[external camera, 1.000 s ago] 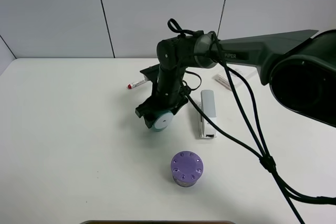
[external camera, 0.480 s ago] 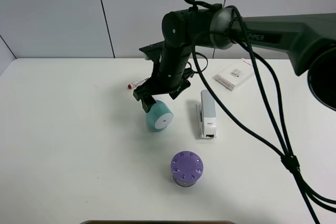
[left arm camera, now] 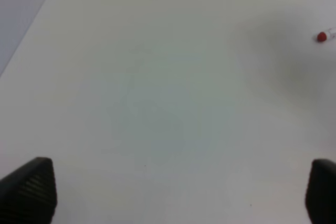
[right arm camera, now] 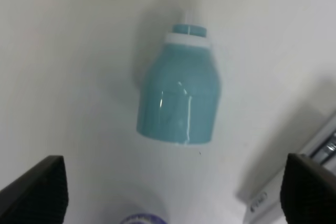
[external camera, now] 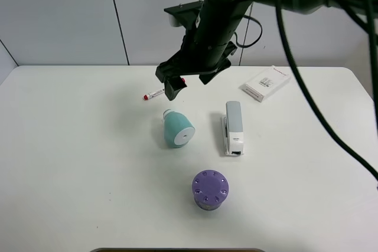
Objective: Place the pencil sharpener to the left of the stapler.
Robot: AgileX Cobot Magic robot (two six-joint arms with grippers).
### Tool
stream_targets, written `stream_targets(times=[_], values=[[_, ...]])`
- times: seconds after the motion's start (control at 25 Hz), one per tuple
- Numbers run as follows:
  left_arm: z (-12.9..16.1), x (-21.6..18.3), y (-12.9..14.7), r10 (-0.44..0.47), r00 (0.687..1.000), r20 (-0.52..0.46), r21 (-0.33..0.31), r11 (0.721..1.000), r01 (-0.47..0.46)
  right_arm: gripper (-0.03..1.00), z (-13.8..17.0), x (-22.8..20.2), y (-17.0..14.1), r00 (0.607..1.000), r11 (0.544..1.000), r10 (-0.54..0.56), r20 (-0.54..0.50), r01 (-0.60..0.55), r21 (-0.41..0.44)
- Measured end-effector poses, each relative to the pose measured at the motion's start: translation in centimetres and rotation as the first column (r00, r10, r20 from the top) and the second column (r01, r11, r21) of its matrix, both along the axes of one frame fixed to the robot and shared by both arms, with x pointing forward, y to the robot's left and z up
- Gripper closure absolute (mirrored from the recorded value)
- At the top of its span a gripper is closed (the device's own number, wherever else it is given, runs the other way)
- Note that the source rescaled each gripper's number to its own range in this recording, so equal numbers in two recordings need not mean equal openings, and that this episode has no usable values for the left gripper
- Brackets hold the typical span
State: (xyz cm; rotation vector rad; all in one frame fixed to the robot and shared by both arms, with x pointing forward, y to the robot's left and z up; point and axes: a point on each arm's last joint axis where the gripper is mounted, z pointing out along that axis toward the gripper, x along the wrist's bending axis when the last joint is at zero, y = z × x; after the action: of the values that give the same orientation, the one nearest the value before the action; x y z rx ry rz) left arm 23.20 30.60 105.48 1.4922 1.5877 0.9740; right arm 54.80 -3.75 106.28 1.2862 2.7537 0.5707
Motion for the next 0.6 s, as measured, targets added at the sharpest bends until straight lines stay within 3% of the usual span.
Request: stream_targets(times=[0.4, 0.6], values=[[0.0, 0.0, 0.0, 0.0, 1.0, 0.0, 0.0, 1.0, 0.0, 0.18, 7.5, -4.0, -3.4, 0.996, 0.999, 0.011, 0.087, -0.014, 0.037], [0.0, 0.0, 0.0, 0.0, 1.0, 0.0, 0.0, 1.0, 0.0, 0.18, 10.8, -5.8, -5.2, 0.985, 0.996, -0.038, 0.168, 0.024, 0.084]])
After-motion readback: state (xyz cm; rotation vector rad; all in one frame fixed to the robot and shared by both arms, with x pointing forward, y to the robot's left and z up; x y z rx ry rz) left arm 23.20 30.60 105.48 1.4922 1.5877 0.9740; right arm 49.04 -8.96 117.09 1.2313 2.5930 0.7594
